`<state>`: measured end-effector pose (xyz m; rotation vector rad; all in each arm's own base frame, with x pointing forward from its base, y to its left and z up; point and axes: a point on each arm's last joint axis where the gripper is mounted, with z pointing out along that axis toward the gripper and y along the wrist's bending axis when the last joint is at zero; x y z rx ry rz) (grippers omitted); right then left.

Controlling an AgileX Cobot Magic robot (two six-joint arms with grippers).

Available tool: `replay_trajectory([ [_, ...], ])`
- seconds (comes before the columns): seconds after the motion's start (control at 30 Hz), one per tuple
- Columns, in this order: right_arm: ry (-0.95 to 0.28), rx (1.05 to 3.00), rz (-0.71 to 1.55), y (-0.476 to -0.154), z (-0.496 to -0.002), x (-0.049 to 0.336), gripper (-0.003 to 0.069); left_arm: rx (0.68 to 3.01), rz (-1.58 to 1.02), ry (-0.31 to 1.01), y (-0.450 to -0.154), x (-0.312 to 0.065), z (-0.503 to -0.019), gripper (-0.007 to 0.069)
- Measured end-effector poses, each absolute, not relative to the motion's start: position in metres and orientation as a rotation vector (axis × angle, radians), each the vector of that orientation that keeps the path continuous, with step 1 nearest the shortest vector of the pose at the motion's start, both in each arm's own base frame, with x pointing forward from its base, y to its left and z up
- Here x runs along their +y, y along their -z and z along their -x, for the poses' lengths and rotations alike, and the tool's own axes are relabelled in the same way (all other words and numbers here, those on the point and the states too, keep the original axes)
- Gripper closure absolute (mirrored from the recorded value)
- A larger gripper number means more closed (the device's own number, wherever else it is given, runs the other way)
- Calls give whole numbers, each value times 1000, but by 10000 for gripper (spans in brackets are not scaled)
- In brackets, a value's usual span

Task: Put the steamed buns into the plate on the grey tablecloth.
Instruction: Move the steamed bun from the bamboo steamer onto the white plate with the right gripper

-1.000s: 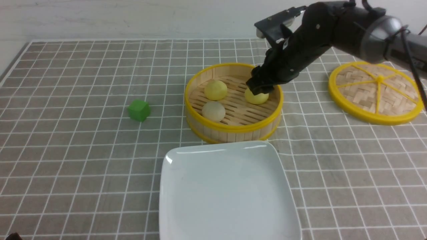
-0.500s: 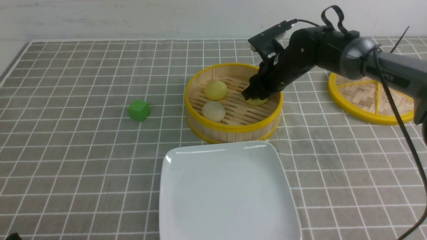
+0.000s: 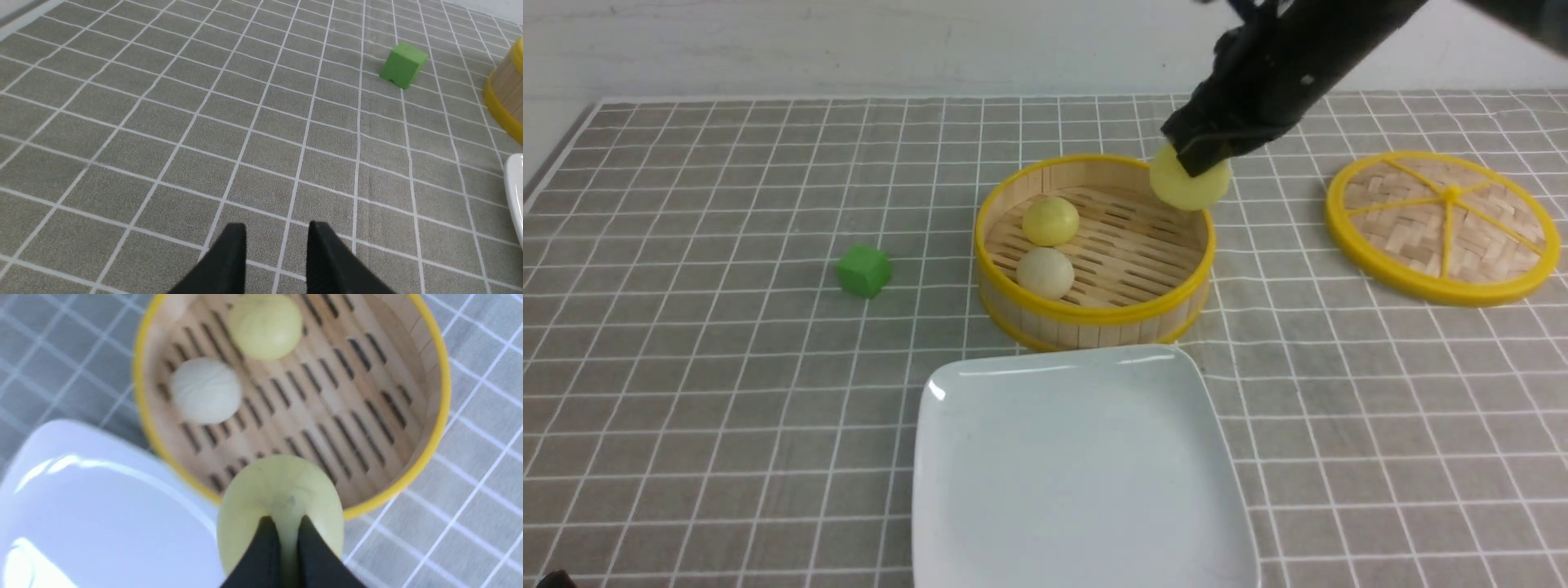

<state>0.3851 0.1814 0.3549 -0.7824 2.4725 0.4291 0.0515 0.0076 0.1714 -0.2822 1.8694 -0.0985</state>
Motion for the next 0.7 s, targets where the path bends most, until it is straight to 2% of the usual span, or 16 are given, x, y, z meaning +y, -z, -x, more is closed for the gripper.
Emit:
replay_trajectory([
  [0.03,-475,2472,796,-371,-371,179,643,1869,282,99,-171,8,-52,385],
  [0.1,-524,2465,801,-381,-357,178,642,1869,282,99,-171,8,-52,385],
  [0.2,-574,2514,826,-373,-336,180,643,1869,282,99,-171,8,-52,385],
  [0.37,-605,2685,931,-321,-304,195,641,1869,283,99,-171,8,-52,385],
  [0.4,-605,2718,957,-297,-294,206,638,1869,283,99,-171,8,-52,385],
  [0.53,-556,2688,968,-240,-281,233,610,1869,283,99,-171,8,-52,385],
  [0.57,-556,2689,974,-239,-280,234,610,1869,283,99,-171,8,-52,385],
  [0.63,-531,2673,991,-221,-276,243,571,1869,283,99,-171,8,-52,385],
  [0.7,-509,2659,1015,-209,-274,251,492,1869,283,99,-171,8,-52,385],
])
